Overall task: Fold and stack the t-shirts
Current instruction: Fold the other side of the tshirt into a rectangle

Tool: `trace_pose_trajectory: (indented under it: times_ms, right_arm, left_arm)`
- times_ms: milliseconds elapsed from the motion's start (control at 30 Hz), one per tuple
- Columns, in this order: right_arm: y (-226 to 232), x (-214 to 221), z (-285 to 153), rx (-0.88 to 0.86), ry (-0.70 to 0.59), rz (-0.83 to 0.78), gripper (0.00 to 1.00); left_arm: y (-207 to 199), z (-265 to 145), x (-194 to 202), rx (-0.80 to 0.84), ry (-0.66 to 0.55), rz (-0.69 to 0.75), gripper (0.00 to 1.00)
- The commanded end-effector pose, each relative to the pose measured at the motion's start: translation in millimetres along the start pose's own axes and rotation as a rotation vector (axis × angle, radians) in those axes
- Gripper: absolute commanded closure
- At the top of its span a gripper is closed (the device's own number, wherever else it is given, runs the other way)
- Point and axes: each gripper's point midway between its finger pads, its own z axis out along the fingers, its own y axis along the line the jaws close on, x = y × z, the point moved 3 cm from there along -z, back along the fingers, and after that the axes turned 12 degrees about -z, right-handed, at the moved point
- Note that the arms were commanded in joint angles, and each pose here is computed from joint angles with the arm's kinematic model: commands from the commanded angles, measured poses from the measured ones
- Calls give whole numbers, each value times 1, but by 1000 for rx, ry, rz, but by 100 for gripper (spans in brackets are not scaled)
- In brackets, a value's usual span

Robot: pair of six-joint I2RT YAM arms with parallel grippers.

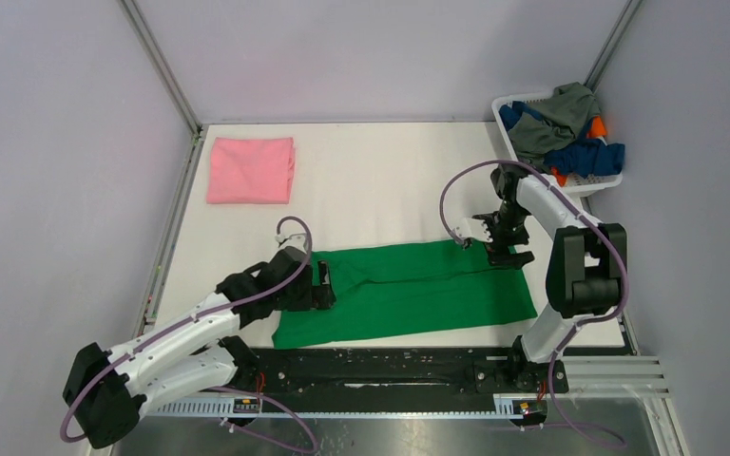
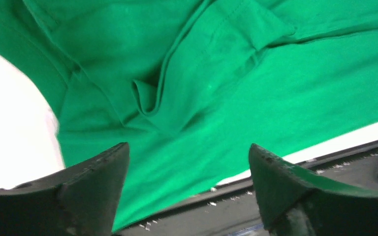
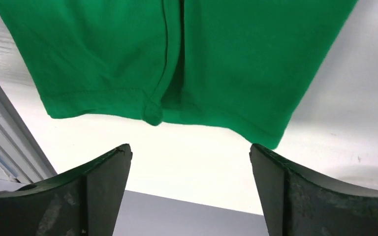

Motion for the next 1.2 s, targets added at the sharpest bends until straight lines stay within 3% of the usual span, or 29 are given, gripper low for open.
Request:
trace_pose_trajectory:
  times_ms: [0, 133, 200, 267, 367, 500, 600, 700, 900, 1167]
  right_arm:
    - [0, -1, -46, 142, 34, 48, 1]
    - [-28, -24, -96, 402, -116, 113, 1]
    - [-59, -28, -128, 615, -208, 314, 1]
    - [-89, -25, -164, 820, -302, 542, 1]
    - [-115, -9, -214, 1072, -479, 1020, 1]
    - [-109, 6, -222, 1200, -723, 1572, 1]
    - [-100, -18, -207, 1125, -957, 1606, 1]
    - [-86, -36, -193, 1084, -1083, 1594, 1]
    - [-56, -39, -182, 1130, -1032, 1586, 0]
    - [-46, -41, -173, 1128, -999, 1566, 1]
  left_arm:
    - [-15, -25, -5, 76, -23, -103, 1]
    - [-42, -41, -37, 146, -136, -149, 1]
    - [-57, -34, -50, 174, -163, -154, 1]
    - [-74, -18, -57, 207, -131, -136, 1]
    - [-82, 12, -69, 160, -84, -115, 1]
    - [-82, 52, -80, 81, -15, -77, 1]
    - [-85, 70, -70, 92, 69, -35, 1]
    - [-80, 82, -53, 104, 144, -21, 1]
    - [-87, 75, -19, 215, 260, 66, 1]
    - [-97, 25, 41, 284, 366, 238, 1]
